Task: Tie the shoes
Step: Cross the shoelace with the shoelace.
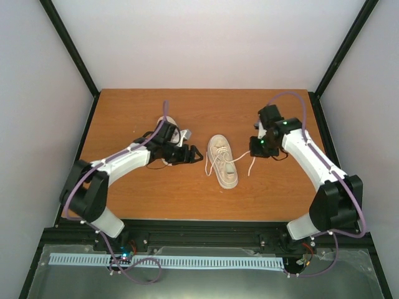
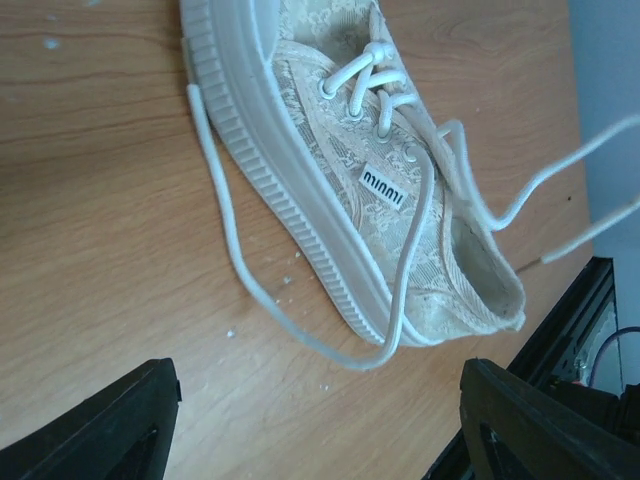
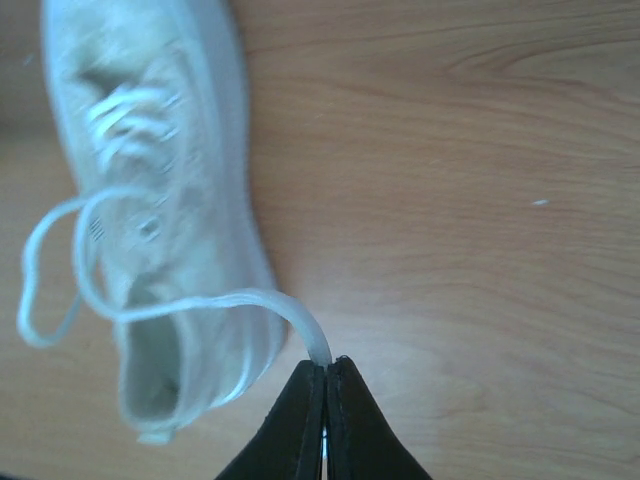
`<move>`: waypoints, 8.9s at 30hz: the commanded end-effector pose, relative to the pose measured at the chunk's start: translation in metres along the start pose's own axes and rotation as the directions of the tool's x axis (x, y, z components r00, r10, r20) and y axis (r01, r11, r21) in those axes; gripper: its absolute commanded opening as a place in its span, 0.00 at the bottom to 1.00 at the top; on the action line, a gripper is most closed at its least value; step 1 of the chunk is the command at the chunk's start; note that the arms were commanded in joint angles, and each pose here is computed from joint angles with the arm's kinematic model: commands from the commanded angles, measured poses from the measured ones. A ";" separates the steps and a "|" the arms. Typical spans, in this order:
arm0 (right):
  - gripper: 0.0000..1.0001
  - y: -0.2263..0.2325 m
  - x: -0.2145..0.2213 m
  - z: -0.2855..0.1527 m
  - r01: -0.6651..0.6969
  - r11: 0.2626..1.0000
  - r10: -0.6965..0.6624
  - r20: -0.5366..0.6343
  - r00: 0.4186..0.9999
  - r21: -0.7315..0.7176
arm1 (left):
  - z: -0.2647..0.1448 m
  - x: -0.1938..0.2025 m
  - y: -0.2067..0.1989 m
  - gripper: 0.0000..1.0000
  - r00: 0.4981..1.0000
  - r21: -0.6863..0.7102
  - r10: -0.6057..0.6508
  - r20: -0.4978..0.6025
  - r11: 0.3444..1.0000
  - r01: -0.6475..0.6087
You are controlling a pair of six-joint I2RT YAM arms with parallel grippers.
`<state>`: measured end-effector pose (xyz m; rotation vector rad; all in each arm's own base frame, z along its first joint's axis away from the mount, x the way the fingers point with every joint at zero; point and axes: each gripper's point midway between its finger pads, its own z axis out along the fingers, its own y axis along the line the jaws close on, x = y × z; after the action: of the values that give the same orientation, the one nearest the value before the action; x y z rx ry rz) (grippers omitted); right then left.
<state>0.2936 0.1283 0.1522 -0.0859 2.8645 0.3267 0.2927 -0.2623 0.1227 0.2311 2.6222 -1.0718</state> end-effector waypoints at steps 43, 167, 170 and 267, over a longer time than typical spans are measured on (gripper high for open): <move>0.03 0.094 0.034 0.088 0.086 0.838 -0.273 -0.277 0.921 -0.539 | 0.073 -0.115 0.010 0.34 0.953 -0.430 0.304 0.007 0.861 -0.271; 0.31 -0.041 0.001 0.016 -0.237 0.971 0.235 -0.068 0.969 -0.022 | 0.027 -0.118 -0.099 0.76 0.951 0.003 0.289 0.113 0.957 -0.291; 0.61 -0.040 -0.006 0.022 -0.219 0.975 0.217 -0.057 0.974 -0.034 | -0.003 -0.130 -0.100 0.83 0.945 -0.024 0.245 0.219 0.969 -0.246; 0.69 -0.037 -0.006 0.037 -0.269 0.963 0.267 -0.077 0.961 -0.009 | 0.053 -0.061 -0.080 0.02 0.970 0.280 0.214 -0.113 0.944 -0.176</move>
<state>0.3588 0.1206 0.1362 0.2974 2.8317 0.5388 0.3479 -0.3674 0.1484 0.6235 2.4957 -1.3448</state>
